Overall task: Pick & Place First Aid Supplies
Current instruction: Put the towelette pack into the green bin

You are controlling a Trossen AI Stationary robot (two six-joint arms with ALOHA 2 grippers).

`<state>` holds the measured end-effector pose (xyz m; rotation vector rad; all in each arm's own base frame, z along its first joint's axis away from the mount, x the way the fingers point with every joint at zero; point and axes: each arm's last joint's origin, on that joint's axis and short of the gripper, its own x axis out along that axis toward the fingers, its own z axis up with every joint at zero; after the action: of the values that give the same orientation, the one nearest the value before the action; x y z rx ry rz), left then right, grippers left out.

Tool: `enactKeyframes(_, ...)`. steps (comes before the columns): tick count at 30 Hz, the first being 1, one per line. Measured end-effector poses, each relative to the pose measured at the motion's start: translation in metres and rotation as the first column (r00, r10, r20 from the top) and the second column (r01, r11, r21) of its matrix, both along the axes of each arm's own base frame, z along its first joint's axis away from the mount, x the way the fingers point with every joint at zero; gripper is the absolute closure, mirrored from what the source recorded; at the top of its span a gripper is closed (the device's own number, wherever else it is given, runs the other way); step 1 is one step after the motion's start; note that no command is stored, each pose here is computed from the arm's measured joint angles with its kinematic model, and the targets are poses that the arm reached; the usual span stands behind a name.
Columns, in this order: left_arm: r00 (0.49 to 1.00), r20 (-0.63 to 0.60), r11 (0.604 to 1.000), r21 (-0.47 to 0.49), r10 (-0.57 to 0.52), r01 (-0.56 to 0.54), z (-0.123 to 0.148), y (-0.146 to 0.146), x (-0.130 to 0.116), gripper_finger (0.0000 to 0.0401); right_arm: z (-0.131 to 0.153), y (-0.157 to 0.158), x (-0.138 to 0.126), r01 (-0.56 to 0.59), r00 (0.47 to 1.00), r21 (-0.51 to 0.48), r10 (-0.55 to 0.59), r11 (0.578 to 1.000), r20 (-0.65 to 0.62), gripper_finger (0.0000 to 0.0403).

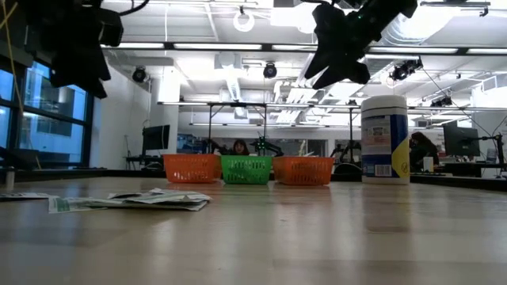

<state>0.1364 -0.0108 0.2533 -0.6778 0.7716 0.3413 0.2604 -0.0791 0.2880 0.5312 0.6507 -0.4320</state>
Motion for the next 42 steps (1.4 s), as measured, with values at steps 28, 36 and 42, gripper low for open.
enactKeyframes(28,0.891,-0.454,0.993,-0.109,-0.014,-0.04,-0.076,-0.086,0.038,0.0139,-0.006,0.061,0.005,-0.173,0.981,0.006,0.173,0.985,-0.09,0.0233)
enactKeyframes(36,0.868,-0.494,0.986,-0.122,0.04,-0.115,-0.088,-0.09,0.044,0.0139,-0.01,0.07,0.002,-0.181,0.973,0.024,0.183,0.983,-0.141,0.0233)
enactKeyframes(42,0.851,-0.52,0.981,-0.122,0.067,-0.152,-0.097,-0.093,0.049,0.0139,-0.011,0.073,0.0,-0.182,0.969,0.019,0.183,0.983,-0.165,0.0233)
